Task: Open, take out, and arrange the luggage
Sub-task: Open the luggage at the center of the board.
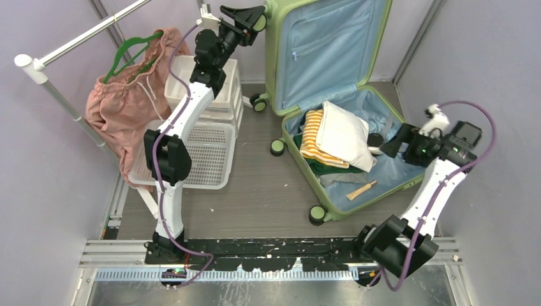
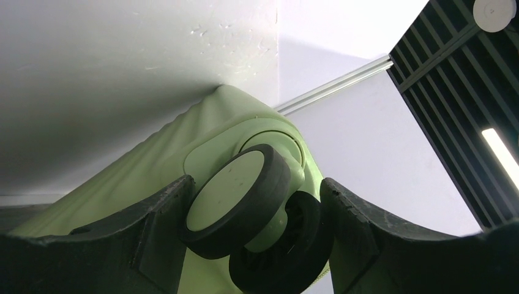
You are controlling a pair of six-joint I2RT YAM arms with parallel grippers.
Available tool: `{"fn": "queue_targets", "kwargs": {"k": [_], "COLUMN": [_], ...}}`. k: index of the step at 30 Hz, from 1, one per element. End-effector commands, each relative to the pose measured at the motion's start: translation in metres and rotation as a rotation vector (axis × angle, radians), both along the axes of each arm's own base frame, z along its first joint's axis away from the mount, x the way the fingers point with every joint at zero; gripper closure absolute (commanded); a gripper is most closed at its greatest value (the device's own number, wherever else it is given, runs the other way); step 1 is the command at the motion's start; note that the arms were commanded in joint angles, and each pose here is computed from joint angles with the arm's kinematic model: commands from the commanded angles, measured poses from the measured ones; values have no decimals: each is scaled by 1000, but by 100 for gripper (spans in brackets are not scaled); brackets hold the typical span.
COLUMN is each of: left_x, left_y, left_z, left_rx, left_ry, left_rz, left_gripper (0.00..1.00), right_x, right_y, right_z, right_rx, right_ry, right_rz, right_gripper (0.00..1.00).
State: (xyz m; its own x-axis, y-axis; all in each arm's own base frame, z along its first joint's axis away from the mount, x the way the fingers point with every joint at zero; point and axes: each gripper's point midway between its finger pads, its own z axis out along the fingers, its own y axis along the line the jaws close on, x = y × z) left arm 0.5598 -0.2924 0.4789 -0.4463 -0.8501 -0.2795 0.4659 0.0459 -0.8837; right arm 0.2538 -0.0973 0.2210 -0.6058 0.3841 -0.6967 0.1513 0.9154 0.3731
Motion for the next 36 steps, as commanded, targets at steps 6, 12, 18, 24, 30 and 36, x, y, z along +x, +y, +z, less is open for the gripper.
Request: {"fn": "queue_targets", "kwargs": {"k": [6,12,18,24,30,36], "left_x": [-10,-7,-6,0,7,15], "left_y": [-57,-66,-72,-75,-86,-94], "left_z": [-40,-43,-44,-41,-42,-50], "left_rx": [102,107,105,94,69,42], "left_ry": [75,79,84,76,80,104], "left_rz": [-154,-165,-168,-156,-146,-129], "left_gripper": [100,100,100,100,100,100], "right_x": [10,21,18,-4,21,47], "right_y": [168,218,240,271,264,270], "right_z": [0,-31,-72,-93,-101,-101], "right_rx": [-160,-234,-340,-270,-296,-215], "right_ry": [-49,64,156,186,165,114], "right_rz": [782,838,830,876,678,499], "right_gripper": [13,17,27,46,82,93]}}
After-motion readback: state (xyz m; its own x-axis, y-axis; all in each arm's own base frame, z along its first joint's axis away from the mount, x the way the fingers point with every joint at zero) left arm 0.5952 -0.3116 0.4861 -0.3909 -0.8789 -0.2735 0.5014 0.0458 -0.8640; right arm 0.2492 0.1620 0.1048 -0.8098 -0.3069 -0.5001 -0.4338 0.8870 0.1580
